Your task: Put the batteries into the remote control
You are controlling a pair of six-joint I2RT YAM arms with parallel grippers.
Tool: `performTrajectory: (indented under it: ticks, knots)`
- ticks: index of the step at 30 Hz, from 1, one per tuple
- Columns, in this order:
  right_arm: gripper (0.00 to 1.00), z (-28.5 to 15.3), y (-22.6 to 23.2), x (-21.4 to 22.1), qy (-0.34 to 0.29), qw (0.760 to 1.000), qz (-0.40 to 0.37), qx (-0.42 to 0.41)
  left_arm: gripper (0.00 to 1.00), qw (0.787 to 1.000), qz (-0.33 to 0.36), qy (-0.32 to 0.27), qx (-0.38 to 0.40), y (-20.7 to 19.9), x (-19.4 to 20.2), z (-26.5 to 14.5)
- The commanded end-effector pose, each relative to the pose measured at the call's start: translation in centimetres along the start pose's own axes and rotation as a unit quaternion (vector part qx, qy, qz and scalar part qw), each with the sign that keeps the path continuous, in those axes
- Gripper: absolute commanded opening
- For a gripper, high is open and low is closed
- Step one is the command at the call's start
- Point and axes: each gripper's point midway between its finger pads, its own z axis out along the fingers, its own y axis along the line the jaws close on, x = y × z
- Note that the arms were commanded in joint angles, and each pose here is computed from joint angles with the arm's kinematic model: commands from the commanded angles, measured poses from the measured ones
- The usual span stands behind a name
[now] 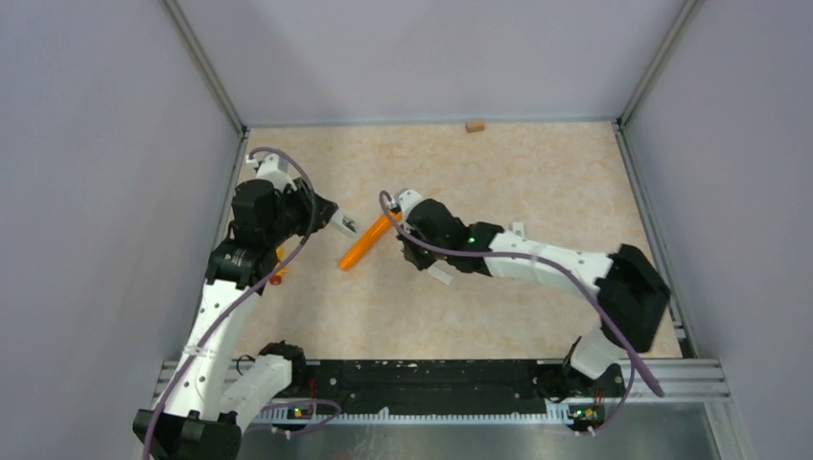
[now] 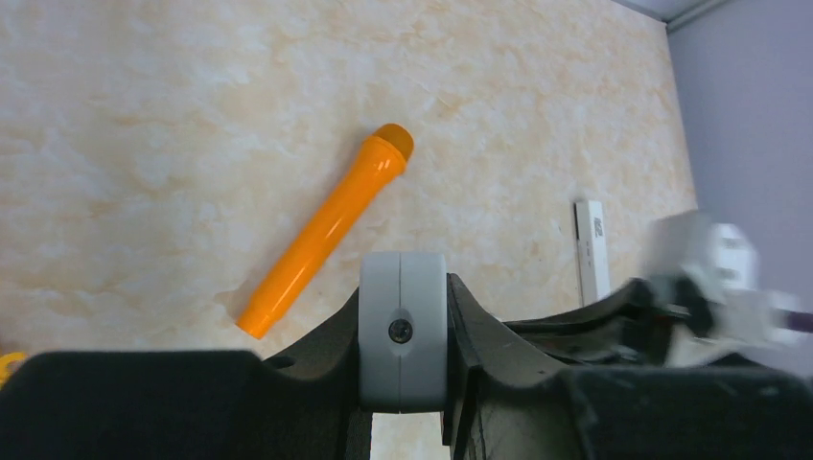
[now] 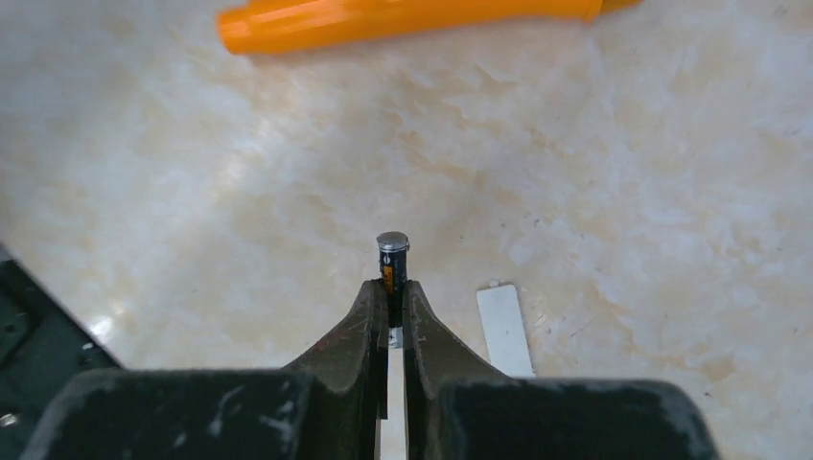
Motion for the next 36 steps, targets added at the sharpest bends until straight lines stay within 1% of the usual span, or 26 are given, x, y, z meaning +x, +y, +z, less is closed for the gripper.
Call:
performTrajectory:
  ticks: [1, 4, 8, 11, 14, 16, 21, 23, 25, 28, 29, 30, 32, 33, 35, 36]
  knots:
    - [0.00, -7.6, 2.5, -8.6, -0.223, 0.971, -0.034, -0.083, 0.00, 0.997, -0.012, 0.019, 0.079, -2.5, 0.7, 0.7]
    - [0.00, -10.2, 3.4, -9.7, -0.279, 0.951, -0.068, -0.113, 0.00, 0.993, -0.017, 0.043, 0.106, -3.2, 1.6, 1.1]
    - [0.00, -13.1, 4.7, -10.7, -0.342, 0.919, -0.125, -0.152, 0.00, 0.982, -0.018, 0.082, 0.171, -5.2, 2.8, 1.1]
    - [0.00, -14.3, 5.4, -11.1, -0.366, 0.902, -0.160, -0.166, 0.00, 0.970, -0.020, 0.105, 0.218, -6.5, 3.6, 0.8]
    - [0.00, -15.2, 5.7, -11.1, -0.379, 0.891, -0.180, -0.174, 0.00, 0.958, -0.020, 0.120, 0.260, -7.5, 4.2, 0.4]
    - [0.00, -15.6, 5.7, -11.0, -0.382, 0.888, -0.186, -0.176, 0.00, 0.949, -0.026, 0.127, 0.287, -8.2, 4.5, 0.2]
    - [0.00, -16.4, 5.5, -10.5, -0.363, 0.898, -0.173, -0.177, 0.00, 0.929, -0.059, 0.134, 0.340, -9.6, 4.9, -0.7]
    - [0.00, -16.9, 5.4, -10.2, -0.367, 0.897, -0.171, -0.178, 0.00, 0.925, -0.070, 0.132, 0.350, -9.8, 4.9, -0.9]
    - [0.00, -17.1, 5.1, -10.0, -0.363, 0.901, -0.161, -0.173, 0.00, 0.923, -0.085, 0.132, 0.351, -9.9, 4.9, -1.1]
    - [0.00, -17.0, 4.7, -9.9, -0.329, 0.917, -0.152, -0.166, 0.00, 0.924, -0.115, 0.134, 0.340, -9.9, 4.8, -1.2]
    - [0.00, -16.9, 4.6, -9.6, -0.308, 0.926, -0.146, -0.162, 0.00, 0.923, -0.129, 0.137, 0.335, -9.7, 5.0, -1.1]
    - [0.00, -17.3, 4.5, -10.0, -0.299, 0.930, -0.139, -0.161, 0.00, 0.923, -0.145, 0.139, 0.329, -9.6, 5.2, -1.0]
    - [0.00, -17.1, 4.4, -9.2, -0.248, 0.947, -0.126, -0.161, 0.00, 0.918, -0.179, 0.147, 0.321, -9.3, 5.6, -0.8]
    - [0.00, -17.2, 4.5, -9.1, -0.232, 0.951, -0.123, -0.163, 0.00, 0.914, -0.201, 0.151, 0.319, -9.2, 5.8, -0.7]
    - [0.00, -17.5, 4.7, -8.8, -0.211, 0.955, -0.120, -0.171, 0.00, 0.906, -0.224, 0.152, 0.327, -9.3, 6.1, -0.8]
    - [0.01, -17.8, 5.1, -8.7, -0.202, 0.957, -0.106, -0.180, 0.00, 0.904, -0.229, 0.149, 0.329, -9.2, 6.1, -0.8]
